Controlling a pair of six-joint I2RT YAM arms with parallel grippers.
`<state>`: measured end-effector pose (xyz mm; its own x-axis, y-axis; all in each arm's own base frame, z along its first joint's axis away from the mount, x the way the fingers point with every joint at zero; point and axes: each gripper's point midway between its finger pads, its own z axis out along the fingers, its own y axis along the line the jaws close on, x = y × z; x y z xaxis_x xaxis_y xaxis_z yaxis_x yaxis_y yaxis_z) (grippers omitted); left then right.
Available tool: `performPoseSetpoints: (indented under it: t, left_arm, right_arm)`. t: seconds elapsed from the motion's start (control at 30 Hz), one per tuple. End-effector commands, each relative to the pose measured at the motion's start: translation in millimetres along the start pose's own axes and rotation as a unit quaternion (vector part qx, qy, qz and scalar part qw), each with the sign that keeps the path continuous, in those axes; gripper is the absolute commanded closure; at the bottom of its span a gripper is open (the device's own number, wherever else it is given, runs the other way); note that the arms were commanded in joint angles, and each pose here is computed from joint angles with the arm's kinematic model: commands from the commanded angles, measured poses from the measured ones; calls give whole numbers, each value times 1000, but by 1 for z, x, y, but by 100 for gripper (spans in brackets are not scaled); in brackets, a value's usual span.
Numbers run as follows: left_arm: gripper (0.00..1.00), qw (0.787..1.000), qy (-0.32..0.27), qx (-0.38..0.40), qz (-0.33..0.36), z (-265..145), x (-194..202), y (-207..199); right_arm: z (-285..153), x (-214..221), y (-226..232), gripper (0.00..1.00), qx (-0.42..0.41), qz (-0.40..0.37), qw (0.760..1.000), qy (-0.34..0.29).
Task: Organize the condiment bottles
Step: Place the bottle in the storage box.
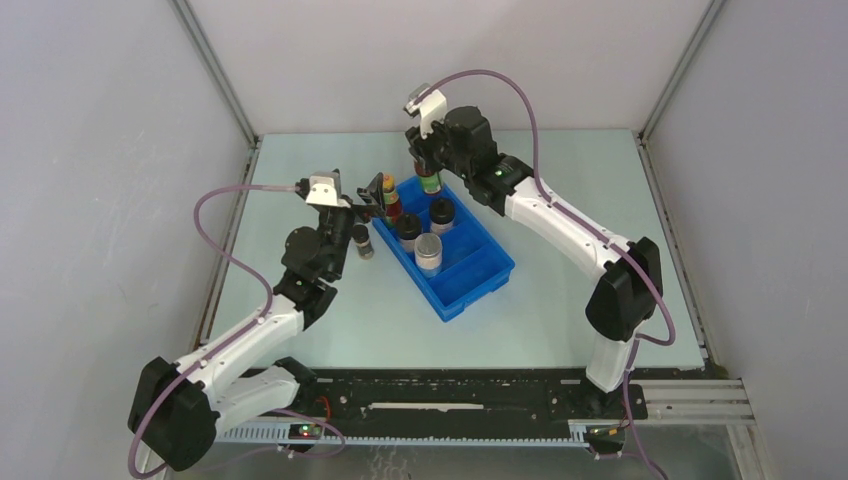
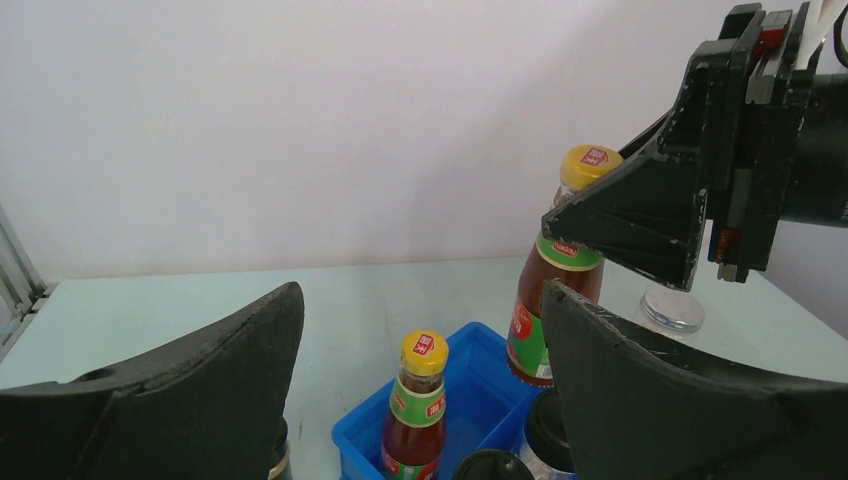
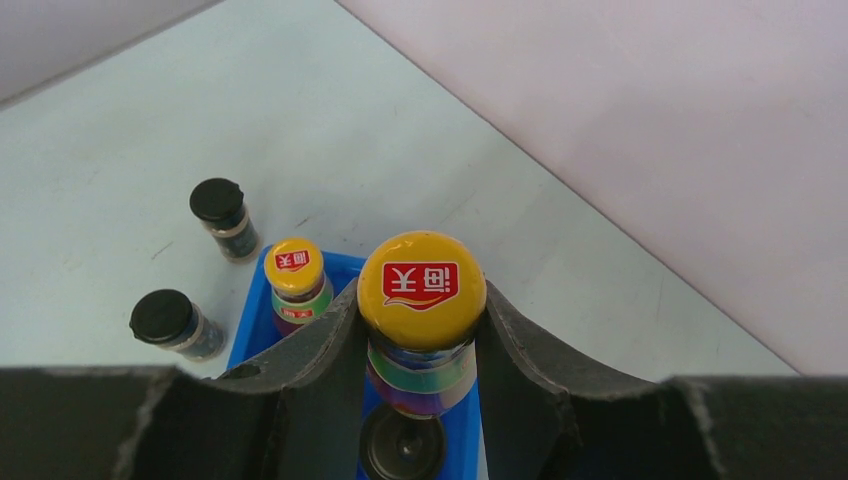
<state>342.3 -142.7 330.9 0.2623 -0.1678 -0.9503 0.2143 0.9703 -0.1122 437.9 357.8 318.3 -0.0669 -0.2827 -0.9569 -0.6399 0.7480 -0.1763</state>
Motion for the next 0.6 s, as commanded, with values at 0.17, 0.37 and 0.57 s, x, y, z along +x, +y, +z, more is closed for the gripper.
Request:
performPoseSetpoints:
  t: [0.17, 0.37, 0.57]
  left_arm:
    - [8, 999, -38, -8, -18, 6, -30, 1]
    - [8, 999, -39, -10, -17, 10, -28, 0]
    - [8, 999, -38, -12, -14, 16, -24, -1]
  right_arm:
    - [-14, -86, -15, 100, 26, 5, 990, -140]
    - [0, -75, -15, 100, 17, 13, 991, -131]
    - [13, -66, -19, 100, 10, 25, 992, -125]
